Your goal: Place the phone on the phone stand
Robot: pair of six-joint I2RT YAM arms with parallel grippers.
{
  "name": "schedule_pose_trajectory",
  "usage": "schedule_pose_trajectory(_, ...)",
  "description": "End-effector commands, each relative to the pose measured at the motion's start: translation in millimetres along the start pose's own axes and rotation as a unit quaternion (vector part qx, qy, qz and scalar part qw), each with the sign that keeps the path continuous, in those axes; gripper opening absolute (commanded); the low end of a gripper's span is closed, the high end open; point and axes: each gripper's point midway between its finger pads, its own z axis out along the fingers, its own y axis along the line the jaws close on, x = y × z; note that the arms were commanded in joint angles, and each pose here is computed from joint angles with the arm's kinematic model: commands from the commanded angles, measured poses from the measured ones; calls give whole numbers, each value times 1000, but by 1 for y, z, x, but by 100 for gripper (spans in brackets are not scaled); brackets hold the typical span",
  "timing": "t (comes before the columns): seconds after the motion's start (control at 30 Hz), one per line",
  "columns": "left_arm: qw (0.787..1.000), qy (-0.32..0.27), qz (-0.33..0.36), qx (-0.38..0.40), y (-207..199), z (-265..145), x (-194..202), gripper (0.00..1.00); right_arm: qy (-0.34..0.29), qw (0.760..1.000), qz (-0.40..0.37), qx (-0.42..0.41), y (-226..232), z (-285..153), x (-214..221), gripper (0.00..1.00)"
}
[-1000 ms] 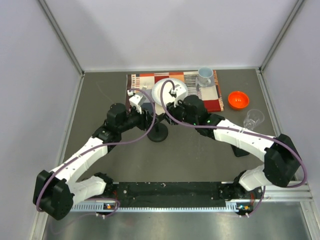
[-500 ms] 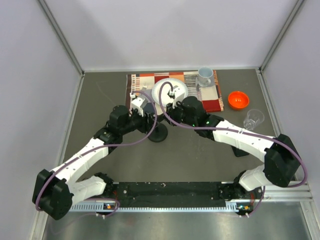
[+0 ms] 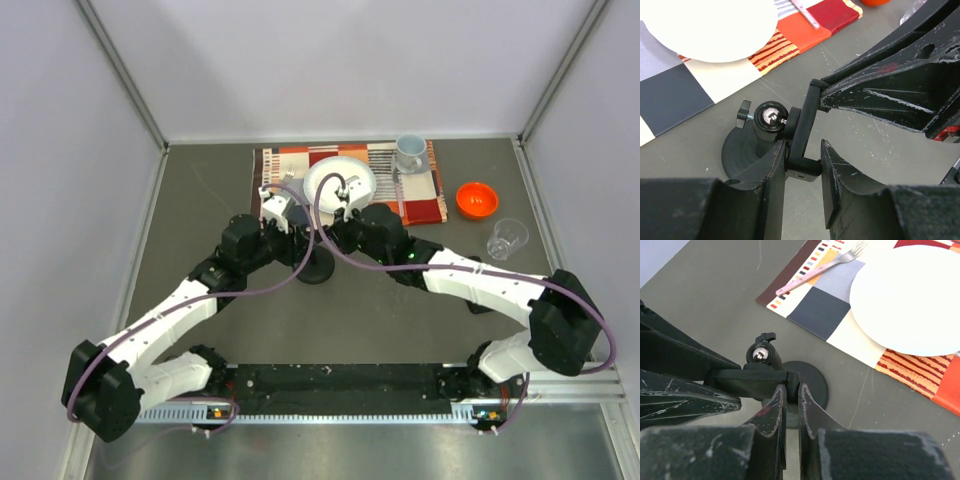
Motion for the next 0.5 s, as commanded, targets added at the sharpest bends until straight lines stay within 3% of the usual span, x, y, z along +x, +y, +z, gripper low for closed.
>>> schedule_pose_trajectory(0.0, 998, -7, -4, -62, 19, -17, 4, 0, -60, 984, -11, 167, -68, -14, -12, 0)
schedule_pose_trajectory(0.27, 998, -3, -3, -62, 20, -19, 8, 0, -67, 986, -38, 145, -62, -7, -15, 0)
schedule_pose_trajectory(0.47, 1000, -1, -3, -28, 7, -13, 2, 0, -21, 995, -25, -89, 22, -9, -6, 2)
